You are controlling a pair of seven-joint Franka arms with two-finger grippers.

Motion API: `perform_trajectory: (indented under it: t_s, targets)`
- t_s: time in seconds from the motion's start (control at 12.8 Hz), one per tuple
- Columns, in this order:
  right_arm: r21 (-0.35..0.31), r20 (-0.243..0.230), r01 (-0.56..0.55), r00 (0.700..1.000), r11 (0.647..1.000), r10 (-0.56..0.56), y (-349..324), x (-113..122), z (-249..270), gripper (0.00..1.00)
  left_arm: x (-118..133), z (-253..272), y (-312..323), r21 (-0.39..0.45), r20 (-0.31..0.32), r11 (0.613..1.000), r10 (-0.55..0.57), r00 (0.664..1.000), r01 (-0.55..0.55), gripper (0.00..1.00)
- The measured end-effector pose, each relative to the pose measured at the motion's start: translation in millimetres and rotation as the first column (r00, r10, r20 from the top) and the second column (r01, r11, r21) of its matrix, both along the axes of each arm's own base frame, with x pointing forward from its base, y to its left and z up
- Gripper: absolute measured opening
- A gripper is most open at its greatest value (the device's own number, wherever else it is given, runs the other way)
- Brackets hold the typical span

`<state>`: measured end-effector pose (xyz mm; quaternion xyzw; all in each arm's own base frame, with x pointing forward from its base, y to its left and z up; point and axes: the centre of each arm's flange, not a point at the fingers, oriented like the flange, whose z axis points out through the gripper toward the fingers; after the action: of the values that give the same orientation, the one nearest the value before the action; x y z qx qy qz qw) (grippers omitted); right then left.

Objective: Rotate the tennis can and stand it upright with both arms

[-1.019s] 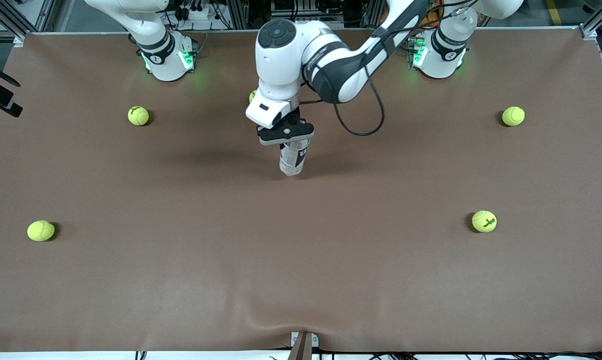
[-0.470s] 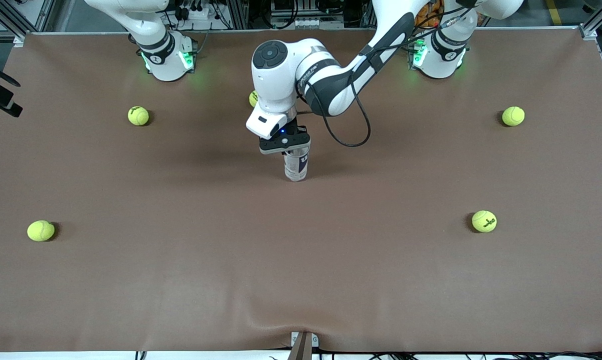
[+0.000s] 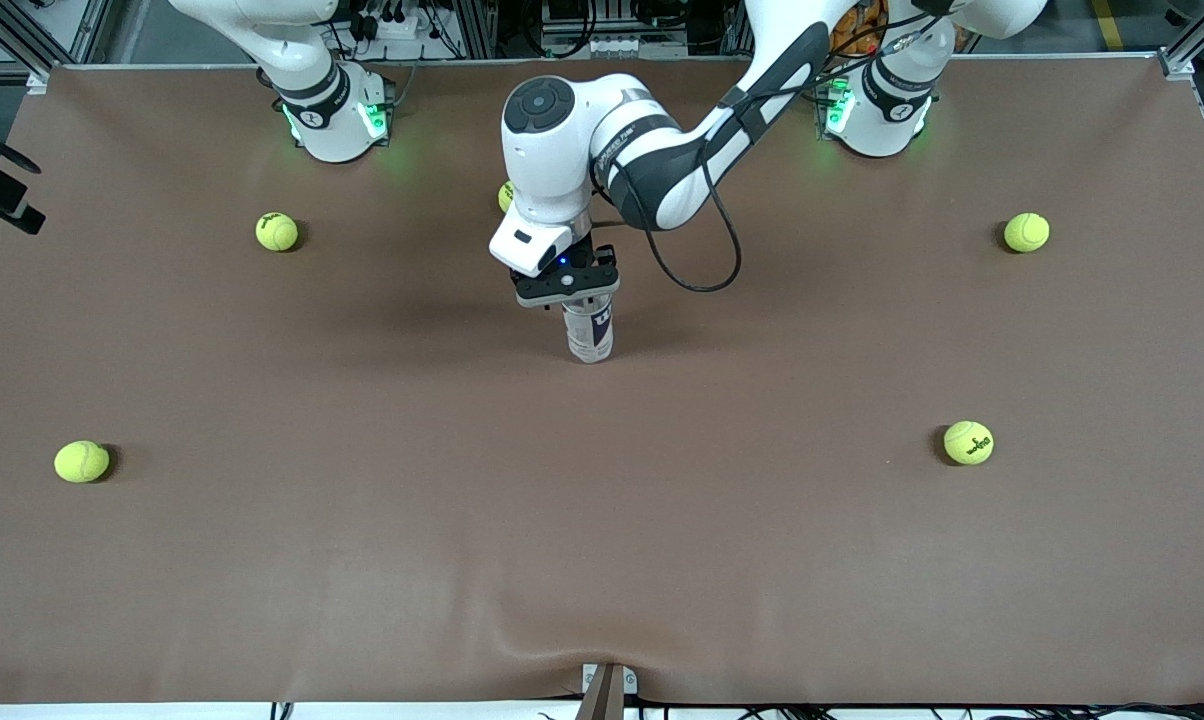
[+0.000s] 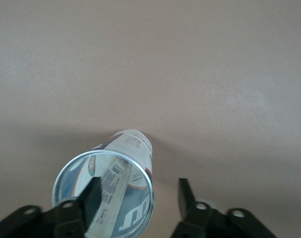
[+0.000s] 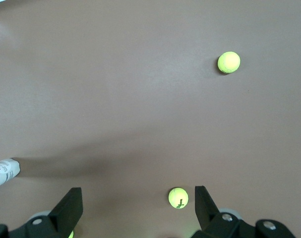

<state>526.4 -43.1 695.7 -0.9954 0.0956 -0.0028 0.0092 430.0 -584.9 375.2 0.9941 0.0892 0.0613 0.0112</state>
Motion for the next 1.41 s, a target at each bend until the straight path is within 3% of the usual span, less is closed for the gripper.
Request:
perform_trajectory:
  t_s: [0.16, 0.39, 0.71, 1.18, 1.41]
  targets:
    - [0.0, 0.0, 0.0, 1.0, 1.0, 0.0, 0.0, 0.0, 0.0, 1.0, -1.3, 19.4, 5.5, 0.02, 0.002, 1.0, 0.008, 1.0, -0.008, 0.99]
    - [0.0, 0.0, 0.0, 1.0, 1.0, 0.0, 0.2, 0.1, -0.1, 1.0, 1.3, 67.2, 20.5, 0.018, 0.031, 0.999, 0.032, 0.999, -0.033, 1.0]
    - [0.0, -0.002, -0.007, 1.0, 1.0, 0.007, 3.3, 0.6, -1.0, 1.0, 37.1, 162.9, 99.8, 0.034, 0.067, 0.996, 0.083, 0.994, -0.086, 1.0]
    - [-0.004, -0.021, -0.033, 0.999, 0.999, 0.033, 15.8, 6.8, -10.7, 1.0, 82.1, 253.8, 274.0, 0.129, -0.037, 0.991, -0.021, 0.999, 0.026, 1.0]
    - [-0.021, -0.026, -0.106, 0.994, 0.994, 0.105, 19.3, 8.6, -12.8, 1.0, 88.4, 268.1, 341.9, 0.107, -0.074, 0.991, -0.072, 0.995, 0.079, 1.0]
